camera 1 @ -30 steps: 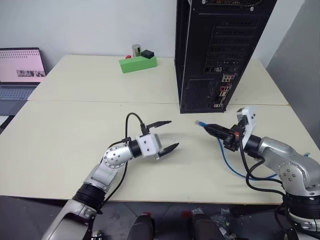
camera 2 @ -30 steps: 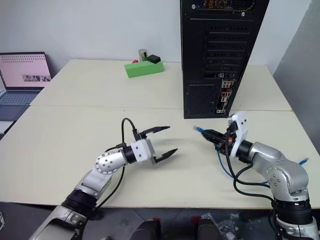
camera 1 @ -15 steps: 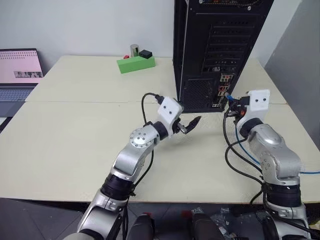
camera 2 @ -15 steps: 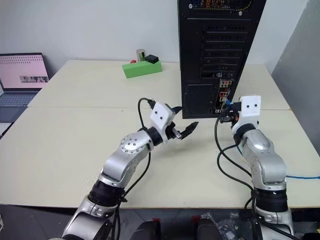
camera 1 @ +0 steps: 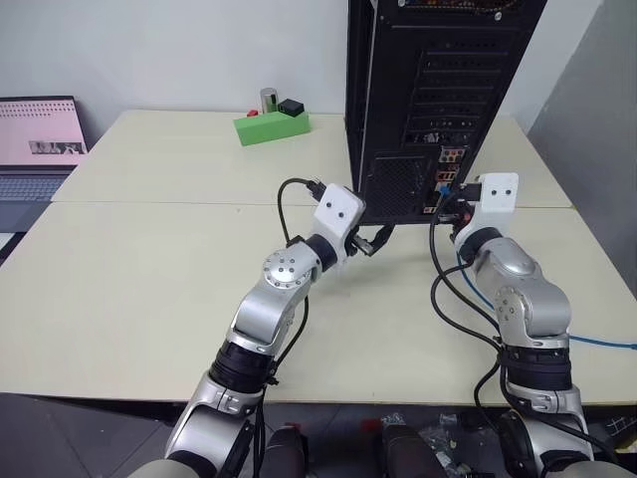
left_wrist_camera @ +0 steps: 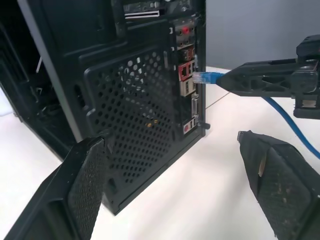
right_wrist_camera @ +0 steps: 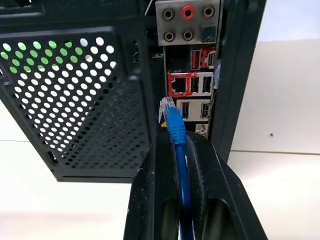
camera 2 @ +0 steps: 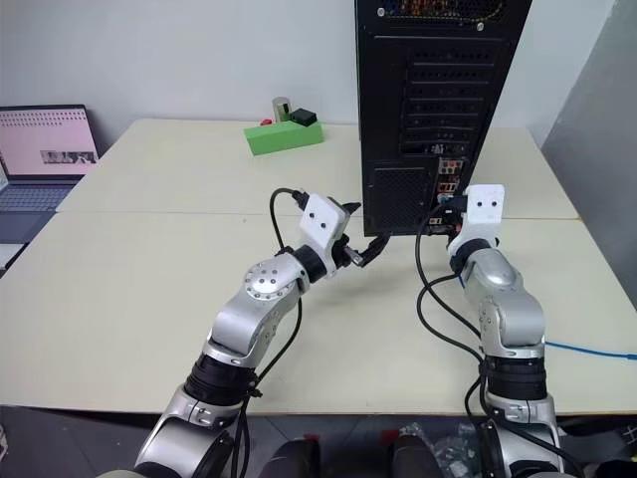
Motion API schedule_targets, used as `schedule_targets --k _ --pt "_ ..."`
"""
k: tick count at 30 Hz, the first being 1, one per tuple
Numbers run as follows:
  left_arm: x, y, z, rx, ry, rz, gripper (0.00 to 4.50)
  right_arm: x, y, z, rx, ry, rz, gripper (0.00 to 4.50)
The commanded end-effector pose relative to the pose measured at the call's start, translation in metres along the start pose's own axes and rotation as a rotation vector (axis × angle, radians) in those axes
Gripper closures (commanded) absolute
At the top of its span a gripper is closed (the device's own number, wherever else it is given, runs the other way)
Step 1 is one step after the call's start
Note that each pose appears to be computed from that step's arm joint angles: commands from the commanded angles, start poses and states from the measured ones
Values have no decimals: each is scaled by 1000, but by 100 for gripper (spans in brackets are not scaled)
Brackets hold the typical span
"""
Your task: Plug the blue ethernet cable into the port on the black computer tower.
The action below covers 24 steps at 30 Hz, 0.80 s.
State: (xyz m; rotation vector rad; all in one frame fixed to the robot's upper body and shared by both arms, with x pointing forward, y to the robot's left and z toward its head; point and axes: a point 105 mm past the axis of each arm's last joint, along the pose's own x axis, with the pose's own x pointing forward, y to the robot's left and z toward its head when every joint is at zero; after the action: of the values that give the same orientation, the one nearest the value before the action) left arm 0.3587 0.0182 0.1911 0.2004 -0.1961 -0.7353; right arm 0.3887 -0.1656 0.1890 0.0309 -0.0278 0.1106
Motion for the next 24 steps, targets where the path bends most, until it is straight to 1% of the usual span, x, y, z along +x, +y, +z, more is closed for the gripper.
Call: schedule_targets --k 1,10,24 --pt "-1 1 12 27 -46 6 28 3 1 25 -4 -87 2 450" --pt "-2 1 12 23 -45 8 28 8 -5 27 -19 -96 -32 450" --pt "-1 0 11 20 -42 5 28 13 -9 26 -18 -91 -36 450"
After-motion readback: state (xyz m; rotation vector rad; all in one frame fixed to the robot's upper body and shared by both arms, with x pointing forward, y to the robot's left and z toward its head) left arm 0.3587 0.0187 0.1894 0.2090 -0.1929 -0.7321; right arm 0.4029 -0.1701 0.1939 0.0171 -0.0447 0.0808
